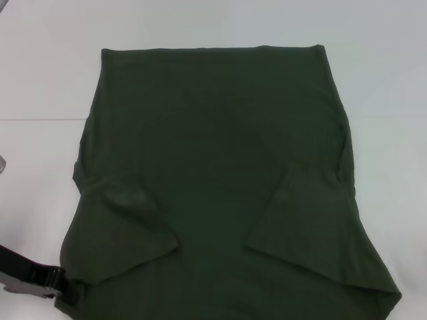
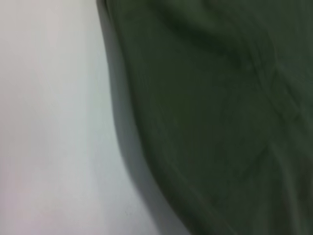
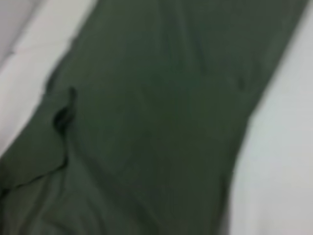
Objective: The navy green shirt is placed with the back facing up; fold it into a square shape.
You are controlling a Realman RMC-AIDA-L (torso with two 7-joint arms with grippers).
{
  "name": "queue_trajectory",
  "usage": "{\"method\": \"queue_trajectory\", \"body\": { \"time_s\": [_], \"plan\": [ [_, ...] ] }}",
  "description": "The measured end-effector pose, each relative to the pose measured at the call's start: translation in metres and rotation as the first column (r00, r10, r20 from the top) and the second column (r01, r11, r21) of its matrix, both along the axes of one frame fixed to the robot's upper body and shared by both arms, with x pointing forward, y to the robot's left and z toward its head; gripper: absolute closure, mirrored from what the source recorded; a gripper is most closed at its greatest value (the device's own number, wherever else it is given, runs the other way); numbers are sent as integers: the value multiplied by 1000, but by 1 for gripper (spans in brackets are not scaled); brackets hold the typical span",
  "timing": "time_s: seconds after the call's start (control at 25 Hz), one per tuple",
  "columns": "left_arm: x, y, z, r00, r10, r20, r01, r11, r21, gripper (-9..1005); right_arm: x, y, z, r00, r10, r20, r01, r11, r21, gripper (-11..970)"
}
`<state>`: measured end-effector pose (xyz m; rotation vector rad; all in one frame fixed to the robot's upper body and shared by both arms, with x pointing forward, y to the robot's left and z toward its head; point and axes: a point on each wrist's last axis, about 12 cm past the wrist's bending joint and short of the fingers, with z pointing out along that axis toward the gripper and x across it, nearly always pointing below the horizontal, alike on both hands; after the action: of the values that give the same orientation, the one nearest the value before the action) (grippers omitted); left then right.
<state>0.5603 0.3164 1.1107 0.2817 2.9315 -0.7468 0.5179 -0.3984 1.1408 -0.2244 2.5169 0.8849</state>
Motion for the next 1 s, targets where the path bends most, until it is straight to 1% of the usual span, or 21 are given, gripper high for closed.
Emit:
{"method": "queue_trajectory", "body": {
  "time_s": [0.08, 0.16, 0.24, 0.28, 0.32, 0.36, 0.48, 0.8, 1.0],
  "plan": [
    [0, 1, 1, 1000, -5, 3, 5, 1000, -1, 954, 3, -3, 13, 996, -42, -82, 41, 999, -21, 91],
    [0, 1, 1, 1000, -10, 5, 10, 1000, -1, 953, 6, -1, 23, 987, -56, -150, 54, 998, -19, 91],
    [0, 1, 1, 1000, -19, 8, 19, 1000, 0, 953, 9, 7, 28, 979, -33, -202, 29, 999, -23, 91],
    [0, 1, 1, 1000, -25, 10, 25, 1000, 0, 953, 12, 12, 29, 973, -15, -232, 6, 999, -38, 91],
    [0, 1, 1, 1000, -29, 12, 29, 1000, 0, 953, 15, 20, 25, 959, 2, -284, -26, 997, -79, 91],
    [-1, 1, 0, 999, -33, 13, 33, 999, 0, 953, 15, 20, 25, 959, 2, -284, -26, 997, -79, 92],
    [-2, 2, -1, 999, -34, 13, 34, 999, -2, 952, 17, 32, 18, 950, 20, -313, -53, 994, -98, 92],
    [-2, 0, -2, 999, -38, 11, 38, 999, -6, 951, 19, 55, 2, 955, 65, -288, -93, 992, -85, 94],
    [-3, -1, -4, 999, -38, 7, 38, 999, -9, 951, 22, 64, -12, 952, 74, -296, -109, 989, -101, 97]
  ]
}}
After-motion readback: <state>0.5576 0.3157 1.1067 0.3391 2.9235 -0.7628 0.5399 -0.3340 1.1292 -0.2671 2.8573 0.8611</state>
